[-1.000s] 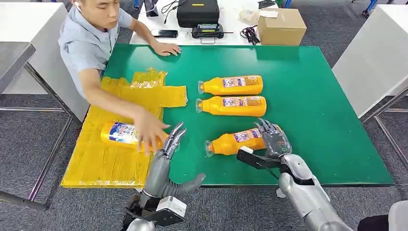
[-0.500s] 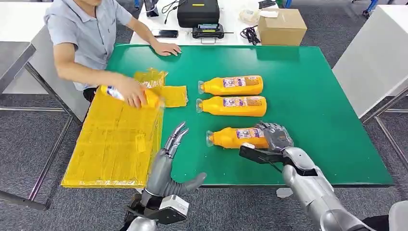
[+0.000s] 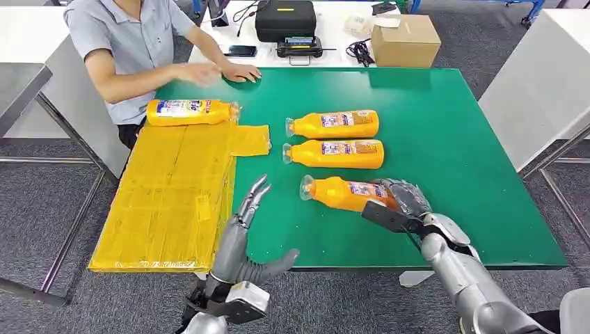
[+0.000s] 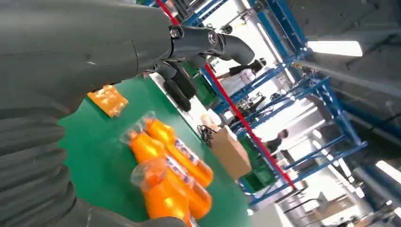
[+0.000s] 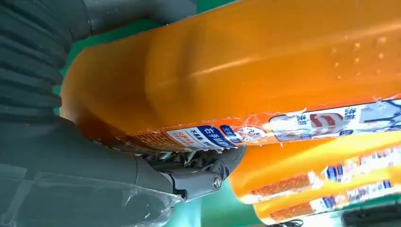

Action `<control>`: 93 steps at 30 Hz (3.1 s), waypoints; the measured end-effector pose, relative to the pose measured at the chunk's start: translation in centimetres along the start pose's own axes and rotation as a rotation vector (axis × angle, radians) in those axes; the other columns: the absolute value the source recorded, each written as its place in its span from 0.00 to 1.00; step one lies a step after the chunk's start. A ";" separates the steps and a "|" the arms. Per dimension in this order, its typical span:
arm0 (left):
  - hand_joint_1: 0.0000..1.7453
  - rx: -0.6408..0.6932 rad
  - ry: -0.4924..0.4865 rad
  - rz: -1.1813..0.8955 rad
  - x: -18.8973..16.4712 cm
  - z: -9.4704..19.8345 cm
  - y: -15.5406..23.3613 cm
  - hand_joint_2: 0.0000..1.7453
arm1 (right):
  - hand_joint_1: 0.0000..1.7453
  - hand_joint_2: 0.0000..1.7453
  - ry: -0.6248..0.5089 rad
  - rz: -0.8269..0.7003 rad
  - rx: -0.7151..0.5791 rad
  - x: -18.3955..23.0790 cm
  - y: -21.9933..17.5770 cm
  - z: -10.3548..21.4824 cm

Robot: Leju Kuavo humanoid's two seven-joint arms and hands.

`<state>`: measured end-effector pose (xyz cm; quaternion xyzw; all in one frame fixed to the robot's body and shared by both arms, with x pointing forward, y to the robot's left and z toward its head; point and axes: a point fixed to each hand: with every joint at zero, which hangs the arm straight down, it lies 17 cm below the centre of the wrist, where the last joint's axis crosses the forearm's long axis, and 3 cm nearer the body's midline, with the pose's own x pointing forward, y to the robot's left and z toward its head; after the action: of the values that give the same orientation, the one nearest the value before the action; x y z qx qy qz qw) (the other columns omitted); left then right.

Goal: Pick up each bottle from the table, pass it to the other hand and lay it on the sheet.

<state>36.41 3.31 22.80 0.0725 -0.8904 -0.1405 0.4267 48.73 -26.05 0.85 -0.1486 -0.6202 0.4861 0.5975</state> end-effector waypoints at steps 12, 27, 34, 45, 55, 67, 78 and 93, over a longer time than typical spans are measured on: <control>0.00 0.180 0.466 0.648 -7.2 1.9 -1.5 1.00 | 1.00 1.00 -0.182 -0.400 -0.124 7.7 0.7 1.4; 0.00 -0.043 0.639 0.798 -9.1 4.1 -8.0 1.00 | 1.00 1.00 -0.379 -0.384 -0.187 15.9 -1.2 1.2; 0.00 0.021 0.499 0.620 -8.6 1.3 -5.9 1.00 | 1.00 1.00 -0.400 -0.355 -0.154 17.5 0.4 0.9; 0.00 0.047 0.514 0.627 -9.2 -0.4 -6.3 1.00 | 0.99 1.00 -0.444 -0.358 -0.129 20.5 1.8 0.1; 1.00 0.033 0.556 0.704 -9.6 0.0 -7.2 1.00 | 0.98 1.00 -0.459 -0.332 -0.133 21.7 1.6 -0.4; 1.00 0.129 0.538 0.708 -10.1 -0.7 -5.2 1.00 | 0.93 1.00 -0.466 -0.283 -0.140 22.9 1.4 -1.3; 1.00 0.196 0.416 0.493 -9.2 -1.9 -2.3 1.00 | 0.00 1.00 -0.411 -0.288 -0.175 21.5 1.9 -1.5; 1.00 0.117 -0.065 -0.433 -3.1 -4.1 4.3 1.00 | 0.00 1.00 -0.224 -0.179 -0.324 13.2 1.7 0.7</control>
<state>41.52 7.37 24.34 0.2821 -0.8741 -0.1792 0.3526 44.19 -15.41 7.54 -0.1321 -0.7634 0.3385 0.5340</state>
